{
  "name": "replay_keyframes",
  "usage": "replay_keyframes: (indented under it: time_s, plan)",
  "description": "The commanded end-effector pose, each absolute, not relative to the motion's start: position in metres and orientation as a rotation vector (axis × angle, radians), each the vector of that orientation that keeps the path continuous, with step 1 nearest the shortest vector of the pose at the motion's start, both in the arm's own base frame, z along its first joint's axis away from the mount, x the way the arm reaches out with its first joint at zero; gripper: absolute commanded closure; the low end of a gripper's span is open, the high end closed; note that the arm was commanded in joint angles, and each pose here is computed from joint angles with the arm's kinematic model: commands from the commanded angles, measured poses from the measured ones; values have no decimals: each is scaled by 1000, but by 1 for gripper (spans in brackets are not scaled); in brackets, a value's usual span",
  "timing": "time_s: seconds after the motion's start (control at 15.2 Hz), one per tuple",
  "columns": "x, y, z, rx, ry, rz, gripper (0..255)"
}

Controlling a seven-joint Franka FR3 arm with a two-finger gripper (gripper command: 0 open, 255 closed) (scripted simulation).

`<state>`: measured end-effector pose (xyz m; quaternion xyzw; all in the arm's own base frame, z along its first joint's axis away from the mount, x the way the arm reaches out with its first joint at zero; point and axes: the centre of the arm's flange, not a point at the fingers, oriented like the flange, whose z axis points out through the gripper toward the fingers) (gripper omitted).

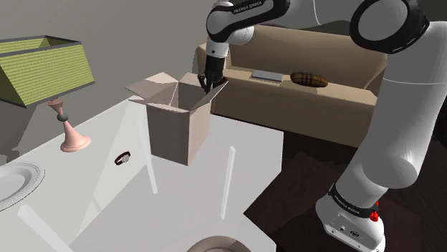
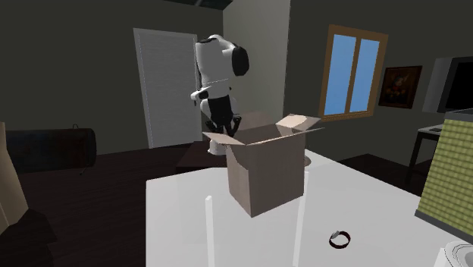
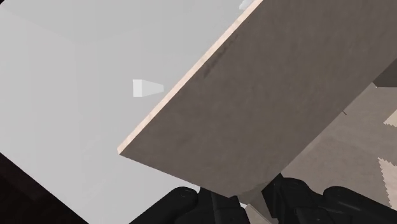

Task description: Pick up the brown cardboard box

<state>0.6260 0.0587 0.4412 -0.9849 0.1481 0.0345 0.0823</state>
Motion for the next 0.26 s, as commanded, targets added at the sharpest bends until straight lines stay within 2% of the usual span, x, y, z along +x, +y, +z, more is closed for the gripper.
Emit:
replay_keyframes:
  time_s: [0.0, 0.2]
  plan:
    - [625, 58, 452, -2942, 442, 103, 255]
    - [625, 58, 458, -2942, 442, 103, 255]
